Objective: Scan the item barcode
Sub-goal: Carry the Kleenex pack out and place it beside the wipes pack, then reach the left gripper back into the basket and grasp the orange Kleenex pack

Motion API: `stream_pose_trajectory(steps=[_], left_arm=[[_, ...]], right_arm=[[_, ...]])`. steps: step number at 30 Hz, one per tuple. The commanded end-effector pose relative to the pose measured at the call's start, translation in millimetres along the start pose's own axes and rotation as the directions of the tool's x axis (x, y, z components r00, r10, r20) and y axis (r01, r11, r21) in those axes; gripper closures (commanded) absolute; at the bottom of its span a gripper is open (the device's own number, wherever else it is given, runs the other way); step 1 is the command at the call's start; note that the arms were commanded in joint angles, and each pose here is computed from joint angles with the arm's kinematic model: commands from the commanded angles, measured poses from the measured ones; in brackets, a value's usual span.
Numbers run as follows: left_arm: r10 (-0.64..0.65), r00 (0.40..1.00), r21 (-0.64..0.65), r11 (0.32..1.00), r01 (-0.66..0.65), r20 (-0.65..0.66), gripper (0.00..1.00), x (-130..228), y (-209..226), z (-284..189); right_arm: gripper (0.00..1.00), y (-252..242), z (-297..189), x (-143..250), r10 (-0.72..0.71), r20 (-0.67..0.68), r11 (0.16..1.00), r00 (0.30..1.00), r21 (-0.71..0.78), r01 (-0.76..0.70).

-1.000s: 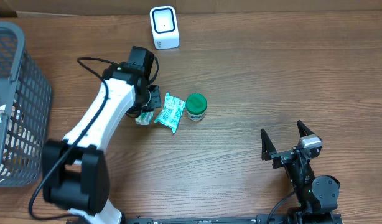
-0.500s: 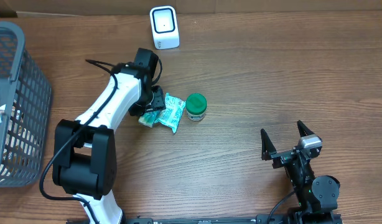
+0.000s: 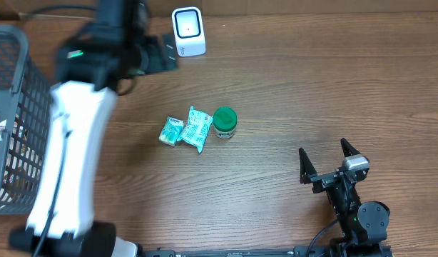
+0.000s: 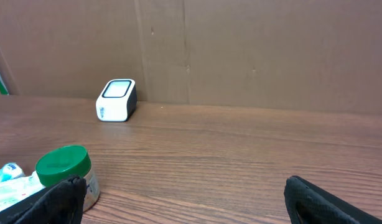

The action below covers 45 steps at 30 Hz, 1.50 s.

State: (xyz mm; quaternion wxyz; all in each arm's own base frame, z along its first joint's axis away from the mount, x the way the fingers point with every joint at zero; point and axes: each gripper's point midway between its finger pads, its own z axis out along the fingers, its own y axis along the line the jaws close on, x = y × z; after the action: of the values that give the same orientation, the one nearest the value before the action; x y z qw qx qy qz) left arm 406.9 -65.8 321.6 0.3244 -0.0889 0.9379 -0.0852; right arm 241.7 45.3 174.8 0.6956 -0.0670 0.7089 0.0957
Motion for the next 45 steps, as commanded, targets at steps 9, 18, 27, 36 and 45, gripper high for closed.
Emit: stream_pose_trajectory(steps=[9, 18, 27, 36, 45], left_arm=[[-0.264, 0.897, -0.177, 0.923, 0.341, 0.355, 0.01, -47, 153, -141], [-0.52, 0.724, -0.291, 0.682, 0.671, 0.453, 0.0, -22, 276, -159], [-0.555, 0.769, -0.455, 0.622, 0.637, 0.316, 0.0, 12, 334, -109], [-0.483, 0.843, -0.5, 0.683, 0.532, 0.236, 0.0, 21, 366, -53], [-0.301, 0.947, -0.551, 0.773, 0.314, 0.117, 0.0, 26, 394, -7]], right_arm=[[0.0, 0, 0, 2, 0.003, 0.004, 1.0, 1.0, -0.003, -0.003], [0.0, 0, 0, 2, 0.003, 0.004, 1.0, 1.0, -0.002, -0.003], [0.0, 0, 0, 2, 0.003, 0.004, 1.0, 1.0, -0.003, -0.003], [0.0, 0, 0, 2, 0.003, 0.004, 1.0, 1.0, -0.003, -0.003], [0.0, 0, 0, 2, 0.003, 0.004, 1.0, 1.0, -0.003, -0.003]])
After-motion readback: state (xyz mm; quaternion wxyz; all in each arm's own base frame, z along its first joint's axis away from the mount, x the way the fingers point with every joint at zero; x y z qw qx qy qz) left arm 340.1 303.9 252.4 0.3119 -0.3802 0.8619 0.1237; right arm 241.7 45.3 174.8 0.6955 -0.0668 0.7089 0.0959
